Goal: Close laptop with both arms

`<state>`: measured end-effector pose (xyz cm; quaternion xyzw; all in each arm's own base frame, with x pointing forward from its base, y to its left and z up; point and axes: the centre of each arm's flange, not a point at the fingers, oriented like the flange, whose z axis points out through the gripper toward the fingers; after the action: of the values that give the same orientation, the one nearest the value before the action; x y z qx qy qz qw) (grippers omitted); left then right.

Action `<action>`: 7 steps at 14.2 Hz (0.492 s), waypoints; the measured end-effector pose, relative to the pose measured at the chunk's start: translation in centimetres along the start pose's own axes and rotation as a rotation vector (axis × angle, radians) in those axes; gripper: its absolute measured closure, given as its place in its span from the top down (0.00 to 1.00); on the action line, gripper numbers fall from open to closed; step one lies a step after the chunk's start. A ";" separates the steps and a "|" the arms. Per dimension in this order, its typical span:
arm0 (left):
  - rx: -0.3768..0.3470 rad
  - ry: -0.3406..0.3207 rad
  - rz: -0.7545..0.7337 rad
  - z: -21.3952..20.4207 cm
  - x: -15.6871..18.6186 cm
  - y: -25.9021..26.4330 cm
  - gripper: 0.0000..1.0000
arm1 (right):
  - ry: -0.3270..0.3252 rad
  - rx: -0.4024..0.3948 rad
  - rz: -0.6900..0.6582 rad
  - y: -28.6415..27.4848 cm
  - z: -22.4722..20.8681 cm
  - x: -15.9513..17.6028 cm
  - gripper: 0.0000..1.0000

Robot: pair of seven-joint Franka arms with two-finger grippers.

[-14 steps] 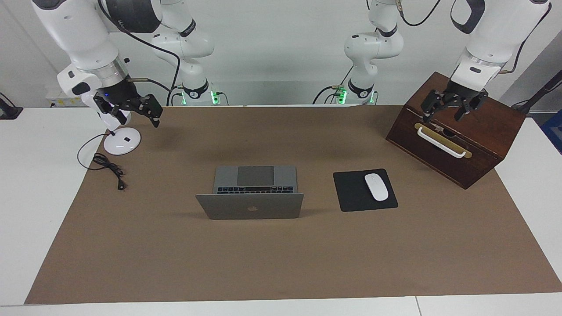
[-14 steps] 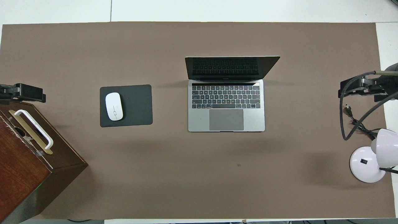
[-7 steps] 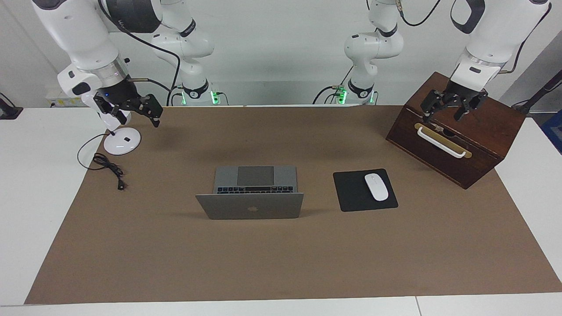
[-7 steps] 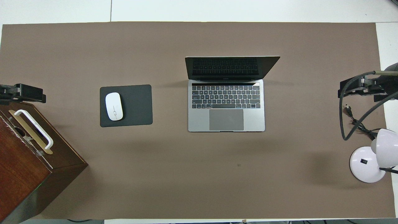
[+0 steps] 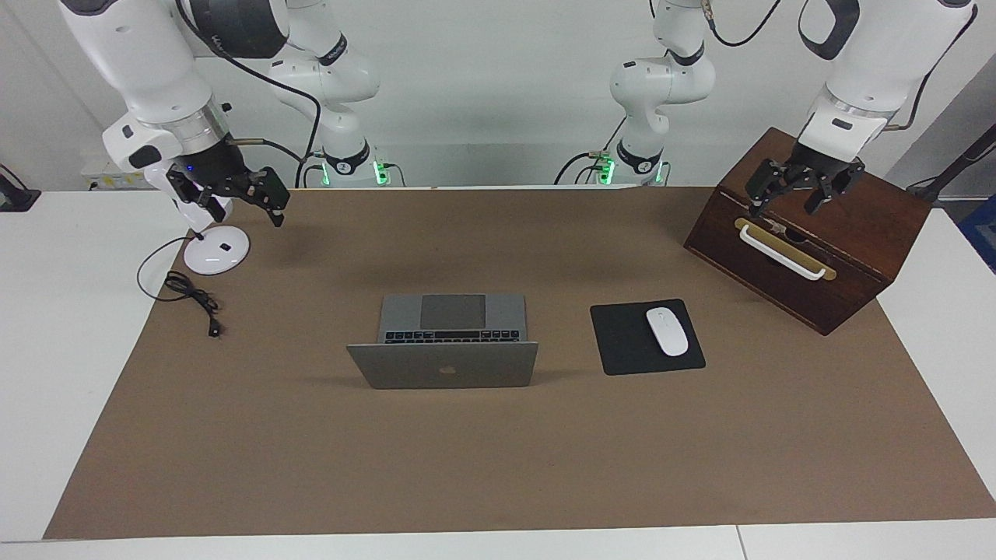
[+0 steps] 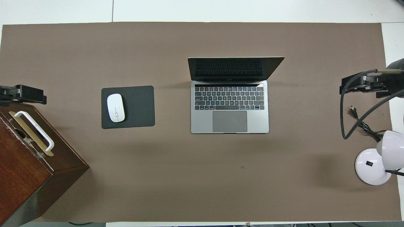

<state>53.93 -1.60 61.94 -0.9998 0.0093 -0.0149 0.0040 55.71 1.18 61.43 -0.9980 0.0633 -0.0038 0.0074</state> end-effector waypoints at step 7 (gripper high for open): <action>0.000 0.000 -0.003 0.0 0.0 -0.3 0.44 | 0.068 0.010 -0.001 -0.1 1.1 1.0 1.00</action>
<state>53.93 -1.32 61.95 -0.9998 0.0079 -0.0151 0.0039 56.72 1.20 60.35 -0.9972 0.0631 -0.0380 0.0101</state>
